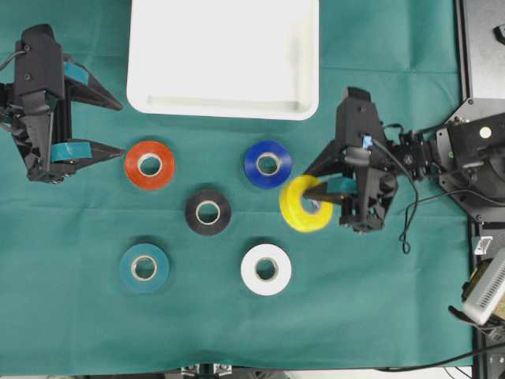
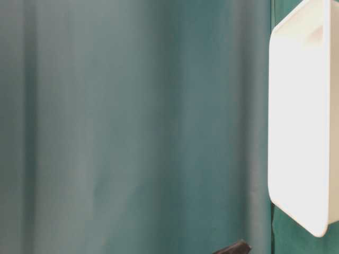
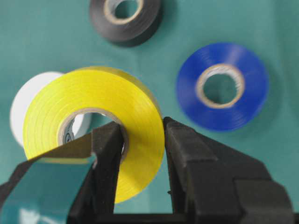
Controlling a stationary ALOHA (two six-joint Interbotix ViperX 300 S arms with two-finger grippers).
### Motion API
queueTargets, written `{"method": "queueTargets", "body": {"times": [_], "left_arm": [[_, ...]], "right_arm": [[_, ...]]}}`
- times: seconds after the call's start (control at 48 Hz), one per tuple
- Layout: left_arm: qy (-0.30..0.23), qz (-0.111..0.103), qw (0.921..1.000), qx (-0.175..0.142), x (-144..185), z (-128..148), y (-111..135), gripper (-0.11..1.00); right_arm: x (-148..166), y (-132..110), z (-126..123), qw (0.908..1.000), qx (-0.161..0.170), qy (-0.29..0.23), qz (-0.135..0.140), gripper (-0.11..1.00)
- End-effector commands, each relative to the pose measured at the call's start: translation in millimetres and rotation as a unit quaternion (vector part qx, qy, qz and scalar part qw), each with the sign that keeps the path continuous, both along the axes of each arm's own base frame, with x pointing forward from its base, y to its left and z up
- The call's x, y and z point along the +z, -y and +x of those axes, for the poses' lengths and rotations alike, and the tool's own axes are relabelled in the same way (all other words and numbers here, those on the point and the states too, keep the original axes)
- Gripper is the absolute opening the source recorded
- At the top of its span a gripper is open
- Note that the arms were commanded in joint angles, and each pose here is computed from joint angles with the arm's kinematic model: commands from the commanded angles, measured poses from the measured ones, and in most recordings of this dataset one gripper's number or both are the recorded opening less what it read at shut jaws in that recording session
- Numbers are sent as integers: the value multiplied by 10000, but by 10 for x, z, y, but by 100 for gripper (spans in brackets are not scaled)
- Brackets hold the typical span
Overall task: Put the tape alternately from left to right into the white case.
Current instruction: 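Carry the yellow tape to the white tray and release it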
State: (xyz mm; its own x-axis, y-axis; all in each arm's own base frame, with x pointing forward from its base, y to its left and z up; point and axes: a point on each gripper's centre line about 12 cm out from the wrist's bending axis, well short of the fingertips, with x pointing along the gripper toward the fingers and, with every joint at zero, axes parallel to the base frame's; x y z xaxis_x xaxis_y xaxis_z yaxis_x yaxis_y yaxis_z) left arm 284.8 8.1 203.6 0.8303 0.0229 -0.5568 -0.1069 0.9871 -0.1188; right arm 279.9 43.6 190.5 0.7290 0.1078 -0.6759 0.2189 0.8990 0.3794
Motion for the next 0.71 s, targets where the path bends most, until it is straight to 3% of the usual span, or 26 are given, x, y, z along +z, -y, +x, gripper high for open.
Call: {"method": "queueTargets", "body": {"times": [0.0,0.396,0.688], "left_arm": [[107,11,9999,13,52,17,-10,75],[107,11,9999,13,52,17,-10,75],[107,11,9999,13,48,14,-10,75]], "right_arm": [[166,87,100,9995,-115,300,-42,25],[125,468,383,9970,-368,205,-645,25],[60,932,626,9908,-658,42,-1185,25]]}}
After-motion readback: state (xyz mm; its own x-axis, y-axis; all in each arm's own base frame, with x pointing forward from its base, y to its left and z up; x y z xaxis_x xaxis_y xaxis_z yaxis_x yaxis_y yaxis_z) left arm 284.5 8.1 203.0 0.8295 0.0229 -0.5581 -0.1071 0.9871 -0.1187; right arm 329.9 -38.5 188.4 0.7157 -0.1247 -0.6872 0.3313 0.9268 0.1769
